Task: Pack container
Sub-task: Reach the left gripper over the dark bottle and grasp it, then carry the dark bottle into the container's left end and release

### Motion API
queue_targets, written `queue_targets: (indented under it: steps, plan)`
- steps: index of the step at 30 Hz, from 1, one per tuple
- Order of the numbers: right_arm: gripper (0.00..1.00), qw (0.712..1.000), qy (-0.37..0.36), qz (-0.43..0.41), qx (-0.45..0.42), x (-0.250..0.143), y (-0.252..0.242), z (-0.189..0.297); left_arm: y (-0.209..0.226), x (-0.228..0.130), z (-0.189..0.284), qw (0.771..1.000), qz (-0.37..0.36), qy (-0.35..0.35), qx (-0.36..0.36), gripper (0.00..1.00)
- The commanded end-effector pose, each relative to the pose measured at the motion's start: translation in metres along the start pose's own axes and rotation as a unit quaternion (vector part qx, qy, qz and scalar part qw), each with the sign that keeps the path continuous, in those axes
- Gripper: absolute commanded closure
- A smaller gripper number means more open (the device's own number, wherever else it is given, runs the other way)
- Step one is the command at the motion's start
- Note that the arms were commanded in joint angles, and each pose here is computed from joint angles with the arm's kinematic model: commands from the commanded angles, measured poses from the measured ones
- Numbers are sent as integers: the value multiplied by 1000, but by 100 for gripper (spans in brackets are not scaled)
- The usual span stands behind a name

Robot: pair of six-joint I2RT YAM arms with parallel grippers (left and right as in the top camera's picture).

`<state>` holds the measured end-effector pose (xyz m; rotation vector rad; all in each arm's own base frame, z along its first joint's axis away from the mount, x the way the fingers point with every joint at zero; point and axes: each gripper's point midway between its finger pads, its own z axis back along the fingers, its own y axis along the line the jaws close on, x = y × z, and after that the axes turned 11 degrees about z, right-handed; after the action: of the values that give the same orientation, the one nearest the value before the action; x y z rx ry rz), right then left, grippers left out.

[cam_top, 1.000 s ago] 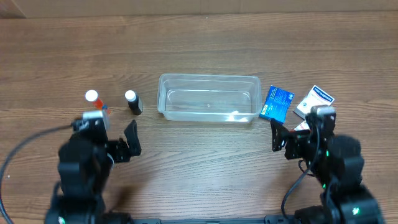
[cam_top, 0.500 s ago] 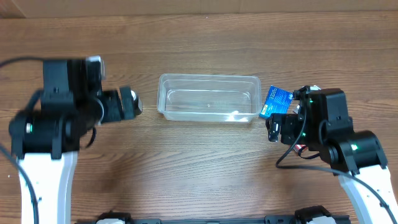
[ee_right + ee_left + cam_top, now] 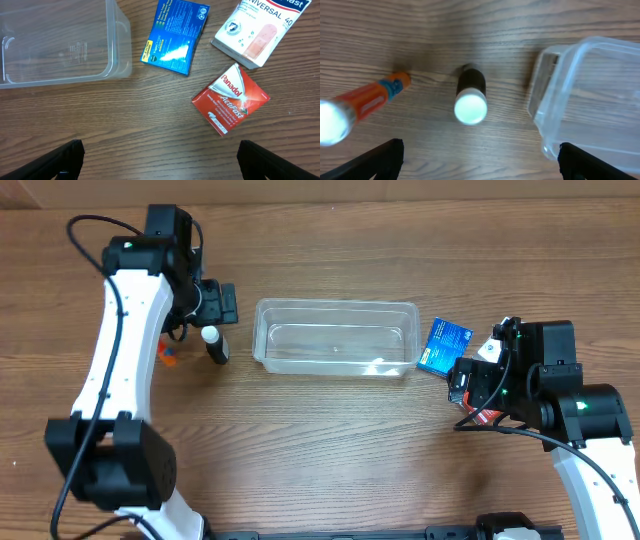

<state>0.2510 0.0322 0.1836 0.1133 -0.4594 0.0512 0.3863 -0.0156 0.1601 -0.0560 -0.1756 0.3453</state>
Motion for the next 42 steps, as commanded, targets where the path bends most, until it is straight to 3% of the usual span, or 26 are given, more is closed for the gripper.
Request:
queue_targets:
  steps: [1, 11, 13, 17, 20, 30, 42]
  plan:
    - [0, 1000, -19, 2, -1, 10, -1, 8, 2, 6, -23, 1000, 12, 22, 15, 0]
    - [0, 1000, -17, 2, -1, 9, 0, 8, 10, -2, -74, 995, 12, 82, 49, 1]
    - [0, 1000, -16, 2, -1, 8, -1, 8, 10, -3, -75, 995, 12, 86, 51, 17]
    - [0, 1000, -14, 2, -1, 7, -1, 8, 10, -3, -75, 995, 12, 86, 51, 24]
    - [0, 1000, -14, 2, -1, 7, -1, 8, 10, -3, -75, 995, 12, 86, 51, 35]
    - [0, 1000, -10, 1, -1, 5, -1, 8, 13, -8, -74, 994, 12, 97, 56, 45]
    - [0, 1000, -9, 1, -1, 5, -1, 8, 14, -12, -73, 993, 12, 105, 59, 73]
